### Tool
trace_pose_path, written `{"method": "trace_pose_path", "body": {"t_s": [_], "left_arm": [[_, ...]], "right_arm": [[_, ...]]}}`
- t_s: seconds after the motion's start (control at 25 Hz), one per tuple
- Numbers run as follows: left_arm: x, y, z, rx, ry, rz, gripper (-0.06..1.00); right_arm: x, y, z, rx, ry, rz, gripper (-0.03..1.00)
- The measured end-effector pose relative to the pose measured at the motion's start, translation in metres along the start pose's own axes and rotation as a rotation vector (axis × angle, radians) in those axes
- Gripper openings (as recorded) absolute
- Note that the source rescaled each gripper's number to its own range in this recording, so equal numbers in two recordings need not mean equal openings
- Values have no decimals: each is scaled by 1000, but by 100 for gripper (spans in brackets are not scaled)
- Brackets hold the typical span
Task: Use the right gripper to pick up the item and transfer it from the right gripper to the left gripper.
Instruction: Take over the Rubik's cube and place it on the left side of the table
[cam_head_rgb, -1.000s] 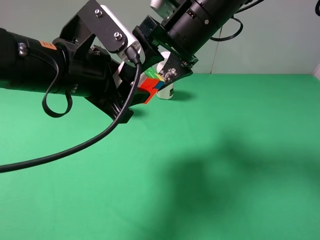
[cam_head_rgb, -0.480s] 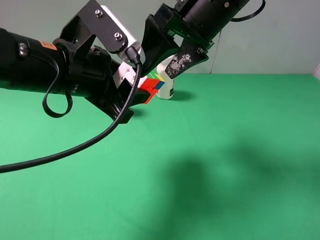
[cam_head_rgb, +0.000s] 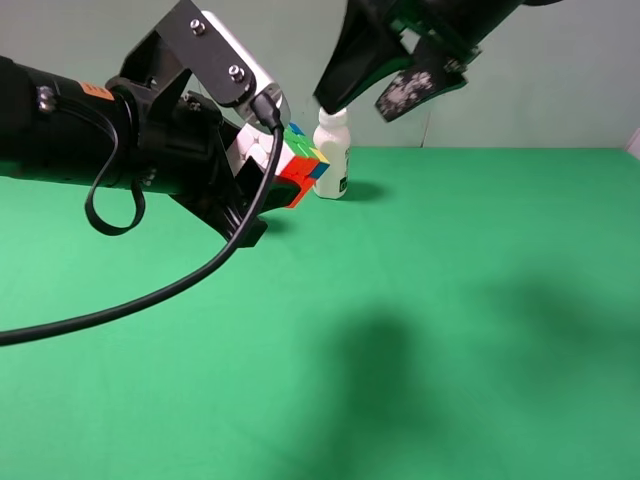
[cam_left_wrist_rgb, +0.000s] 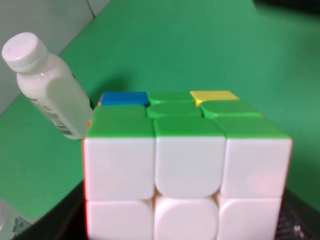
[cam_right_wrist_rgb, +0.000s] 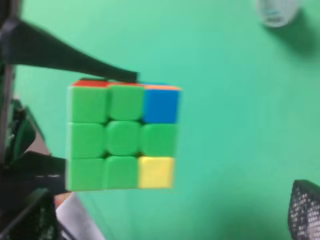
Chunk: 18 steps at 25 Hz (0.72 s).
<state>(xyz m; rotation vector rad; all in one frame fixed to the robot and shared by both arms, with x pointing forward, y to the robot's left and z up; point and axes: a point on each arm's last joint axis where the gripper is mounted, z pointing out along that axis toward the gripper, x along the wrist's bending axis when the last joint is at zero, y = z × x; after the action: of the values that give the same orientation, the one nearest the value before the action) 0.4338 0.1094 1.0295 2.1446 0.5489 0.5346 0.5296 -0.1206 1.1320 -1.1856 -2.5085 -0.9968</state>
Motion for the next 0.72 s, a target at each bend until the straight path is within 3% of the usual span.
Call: {"method": "trace_pose_path", "body": {"t_s": [0.12, 0.28, 0.72], "left_arm": [[0, 0, 0, 0, 0, 0, 0], [0, 0, 0, 0, 0, 0, 0], [0, 0, 0, 0, 0, 0, 0]], "right_arm": [[-10, -3, -16, -20, -66, 8, 100], [-13, -11, -40, -25, -215, -2, 100], [8, -47, -113, -116, -598, -16, 100]]}}
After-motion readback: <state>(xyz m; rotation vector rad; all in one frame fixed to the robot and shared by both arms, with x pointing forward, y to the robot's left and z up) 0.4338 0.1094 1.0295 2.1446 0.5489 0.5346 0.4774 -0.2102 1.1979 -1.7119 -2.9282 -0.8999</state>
